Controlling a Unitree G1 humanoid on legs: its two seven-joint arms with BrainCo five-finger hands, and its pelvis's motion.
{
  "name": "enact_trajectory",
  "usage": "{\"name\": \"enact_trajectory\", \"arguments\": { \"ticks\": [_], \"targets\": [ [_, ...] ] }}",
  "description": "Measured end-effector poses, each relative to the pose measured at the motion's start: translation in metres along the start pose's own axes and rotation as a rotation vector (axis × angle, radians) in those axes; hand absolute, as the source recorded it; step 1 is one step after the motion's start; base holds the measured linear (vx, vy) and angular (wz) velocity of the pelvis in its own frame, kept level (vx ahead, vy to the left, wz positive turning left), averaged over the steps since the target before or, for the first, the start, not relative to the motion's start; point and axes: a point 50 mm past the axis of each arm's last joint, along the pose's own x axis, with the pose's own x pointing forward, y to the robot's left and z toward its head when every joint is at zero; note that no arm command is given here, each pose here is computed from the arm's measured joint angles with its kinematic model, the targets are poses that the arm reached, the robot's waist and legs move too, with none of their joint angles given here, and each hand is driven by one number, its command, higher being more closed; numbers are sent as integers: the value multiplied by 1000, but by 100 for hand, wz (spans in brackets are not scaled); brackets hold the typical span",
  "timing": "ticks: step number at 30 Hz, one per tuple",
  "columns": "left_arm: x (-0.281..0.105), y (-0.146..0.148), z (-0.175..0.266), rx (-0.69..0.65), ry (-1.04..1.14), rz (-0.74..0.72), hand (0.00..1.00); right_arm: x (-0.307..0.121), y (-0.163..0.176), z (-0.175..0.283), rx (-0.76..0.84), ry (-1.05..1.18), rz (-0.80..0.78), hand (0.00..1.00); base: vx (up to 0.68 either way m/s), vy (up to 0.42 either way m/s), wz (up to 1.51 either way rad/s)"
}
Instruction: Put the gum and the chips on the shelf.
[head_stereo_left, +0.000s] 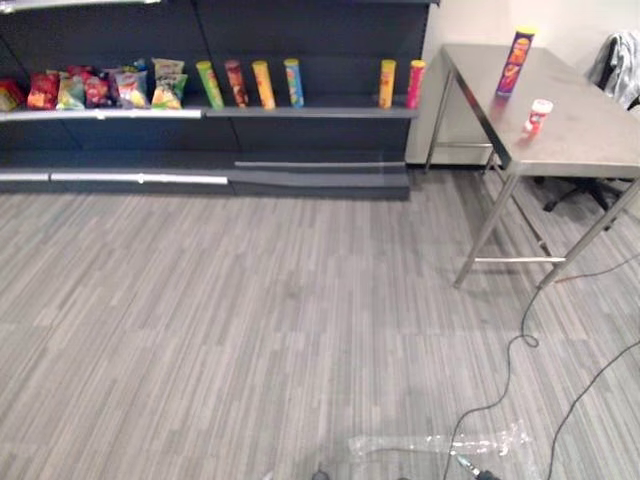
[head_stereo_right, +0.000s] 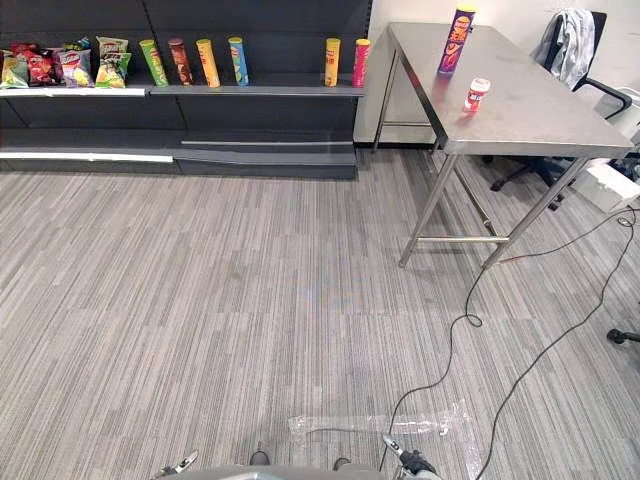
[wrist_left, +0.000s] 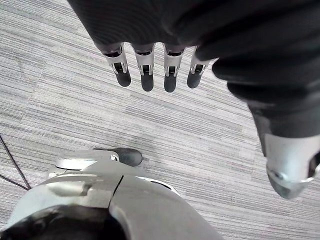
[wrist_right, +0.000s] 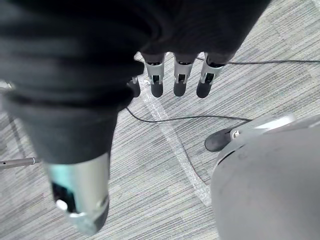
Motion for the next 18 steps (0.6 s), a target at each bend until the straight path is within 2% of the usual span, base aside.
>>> {"name": "enact_trajectory", "arguments": {
  "ticks": [8, 18],
  "targets": [
    [0, 0, -1, -15, 3, 3, 0, 0, 0, 2, 0, -4, 0, 0, -23, -10, -11],
    [1, -1, 8, -121, -21, 20, 0, 0, -1, -1, 58, 0, -4, 0, -22, 14, -5]
  ]
}}
